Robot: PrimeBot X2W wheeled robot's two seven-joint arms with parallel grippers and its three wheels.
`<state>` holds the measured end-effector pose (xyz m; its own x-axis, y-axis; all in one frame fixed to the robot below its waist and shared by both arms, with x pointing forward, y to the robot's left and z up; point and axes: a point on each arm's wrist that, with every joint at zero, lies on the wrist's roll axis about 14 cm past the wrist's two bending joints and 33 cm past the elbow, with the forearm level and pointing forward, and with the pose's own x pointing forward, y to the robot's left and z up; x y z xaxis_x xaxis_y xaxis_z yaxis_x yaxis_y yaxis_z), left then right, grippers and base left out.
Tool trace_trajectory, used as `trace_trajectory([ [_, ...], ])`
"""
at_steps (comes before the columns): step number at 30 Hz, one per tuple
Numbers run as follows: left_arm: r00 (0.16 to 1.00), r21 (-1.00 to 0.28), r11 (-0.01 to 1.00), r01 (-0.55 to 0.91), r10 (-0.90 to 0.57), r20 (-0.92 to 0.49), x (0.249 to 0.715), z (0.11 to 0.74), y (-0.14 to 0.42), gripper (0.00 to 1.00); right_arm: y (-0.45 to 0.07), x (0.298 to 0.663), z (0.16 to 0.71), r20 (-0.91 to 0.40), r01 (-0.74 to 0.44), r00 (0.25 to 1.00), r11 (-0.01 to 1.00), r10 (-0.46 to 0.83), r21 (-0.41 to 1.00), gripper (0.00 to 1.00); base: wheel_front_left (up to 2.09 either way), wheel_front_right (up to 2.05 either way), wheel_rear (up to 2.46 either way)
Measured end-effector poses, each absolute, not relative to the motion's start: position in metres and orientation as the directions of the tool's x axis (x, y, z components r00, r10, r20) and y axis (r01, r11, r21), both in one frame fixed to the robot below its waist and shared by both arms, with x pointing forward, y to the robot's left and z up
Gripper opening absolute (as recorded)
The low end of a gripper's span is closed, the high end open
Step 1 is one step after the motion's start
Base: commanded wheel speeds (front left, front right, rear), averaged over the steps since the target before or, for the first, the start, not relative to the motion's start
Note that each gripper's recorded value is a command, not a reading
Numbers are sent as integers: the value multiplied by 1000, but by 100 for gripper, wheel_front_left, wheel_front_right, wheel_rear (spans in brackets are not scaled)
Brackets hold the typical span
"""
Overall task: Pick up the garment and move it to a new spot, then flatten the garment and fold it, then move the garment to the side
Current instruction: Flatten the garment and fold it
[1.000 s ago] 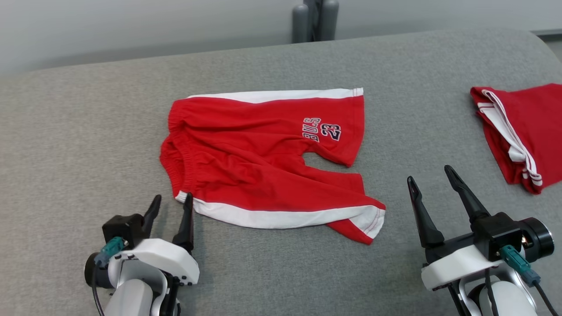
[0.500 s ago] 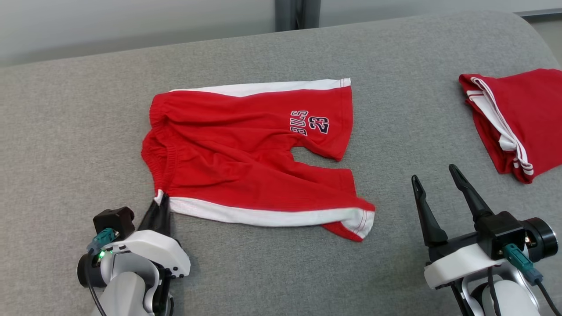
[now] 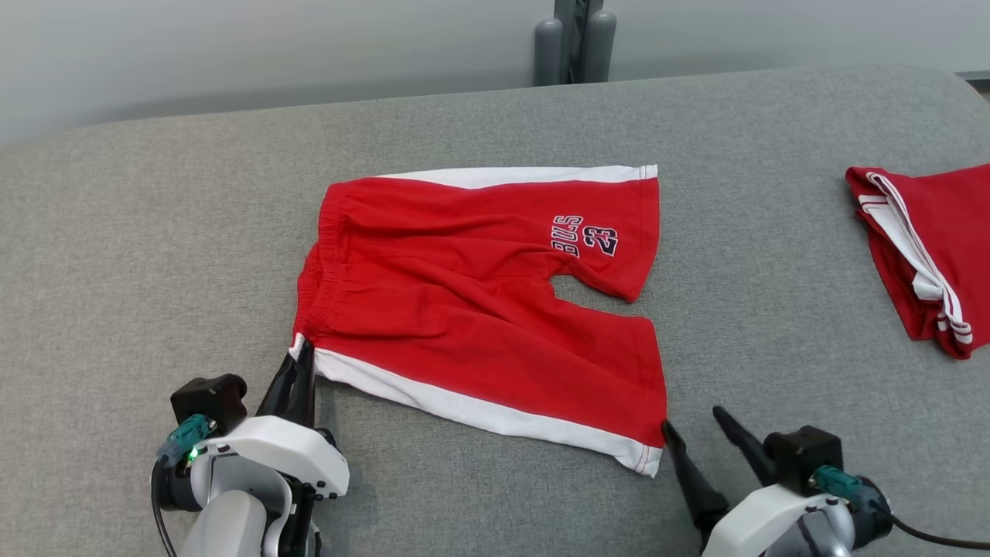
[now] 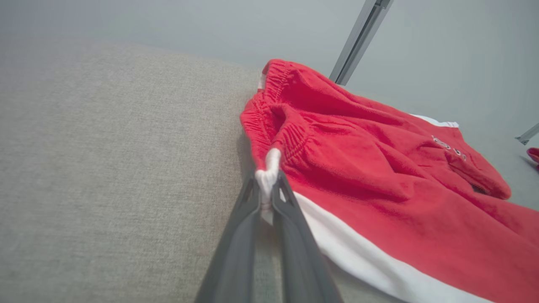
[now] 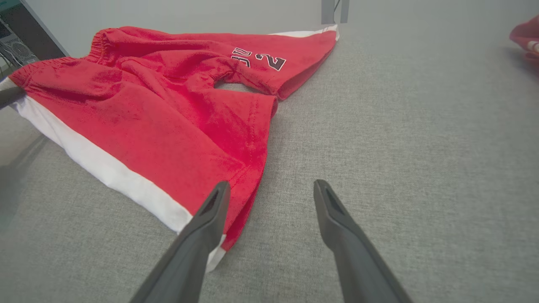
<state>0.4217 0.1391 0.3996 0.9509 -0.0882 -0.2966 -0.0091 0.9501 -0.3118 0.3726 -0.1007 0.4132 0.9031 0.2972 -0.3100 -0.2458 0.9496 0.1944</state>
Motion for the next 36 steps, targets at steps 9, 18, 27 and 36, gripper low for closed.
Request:
trace_trajectory([
  [9,957,-318,948,-11,-82,-278,415,409,140,0,-75,351,388,-427,-256,821,913,379,317,100,0,0,0],
  [18,958,-320,947,-17,-76,-276,410,412,142,0,-59,344,377,-464,-254,776,885,427,391,100,0,0,0],
  [27,958,-322,946,-30,-65,-279,406,413,147,0,-48,350,378,-443,-270,772,867,455,419,0,0,0,0],
  [36,969,-369,929,-8,-84,-234,408,430,145,0,-57,378,417,-292,-308,861,883,417,353,0,0,0,0],
])
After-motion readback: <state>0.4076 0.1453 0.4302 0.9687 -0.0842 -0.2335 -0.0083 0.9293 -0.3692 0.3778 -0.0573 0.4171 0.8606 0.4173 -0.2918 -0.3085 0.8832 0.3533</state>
